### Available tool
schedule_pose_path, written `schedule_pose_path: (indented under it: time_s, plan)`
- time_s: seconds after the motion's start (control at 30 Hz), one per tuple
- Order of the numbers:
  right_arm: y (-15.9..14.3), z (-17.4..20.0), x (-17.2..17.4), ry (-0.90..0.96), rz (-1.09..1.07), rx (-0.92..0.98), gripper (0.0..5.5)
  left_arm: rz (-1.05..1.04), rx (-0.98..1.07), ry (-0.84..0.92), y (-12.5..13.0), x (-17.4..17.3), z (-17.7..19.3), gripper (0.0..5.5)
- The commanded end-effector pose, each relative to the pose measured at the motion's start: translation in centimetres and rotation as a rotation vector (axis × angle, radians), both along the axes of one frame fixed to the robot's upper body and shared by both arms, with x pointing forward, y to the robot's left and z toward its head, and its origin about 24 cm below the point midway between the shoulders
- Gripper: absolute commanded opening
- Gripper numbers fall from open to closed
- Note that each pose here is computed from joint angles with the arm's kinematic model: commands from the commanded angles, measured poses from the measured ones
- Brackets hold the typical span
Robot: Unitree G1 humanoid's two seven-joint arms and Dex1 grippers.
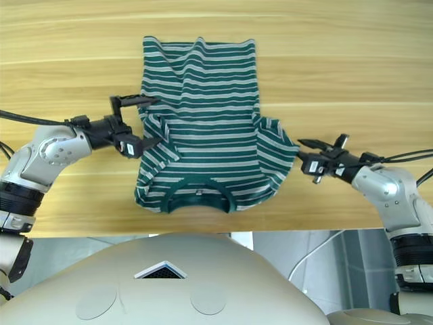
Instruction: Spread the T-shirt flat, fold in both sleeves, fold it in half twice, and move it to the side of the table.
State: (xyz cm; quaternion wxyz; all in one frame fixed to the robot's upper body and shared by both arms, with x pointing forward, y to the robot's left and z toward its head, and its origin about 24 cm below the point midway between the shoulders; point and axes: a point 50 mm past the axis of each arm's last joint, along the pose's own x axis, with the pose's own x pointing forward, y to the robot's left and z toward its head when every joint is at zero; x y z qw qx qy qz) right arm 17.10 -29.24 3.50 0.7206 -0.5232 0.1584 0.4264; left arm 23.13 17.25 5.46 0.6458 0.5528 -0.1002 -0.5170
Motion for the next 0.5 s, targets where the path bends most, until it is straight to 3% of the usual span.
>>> schedule_pose_path:
  time_s: [0.03,0.13,0.5]
  plan:
    - [-0.2,-1.5,-1.3,0.109,0.001,-0.032,0.42,0.004,0.006,-0.012,0.1,0.2,0.0,5.40]
    - [-0.1,-1.5,-1.2,0.104,0.001,-0.030,0.03,0.004,0.006,-0.013,0.1,0.3,0.0,5.40]
    - [1.5,1.2,-0.6,-0.004,0.062,0.098,0.03,0.001,-0.001,-0.018,-0.2,0.4,0.0,5.40]
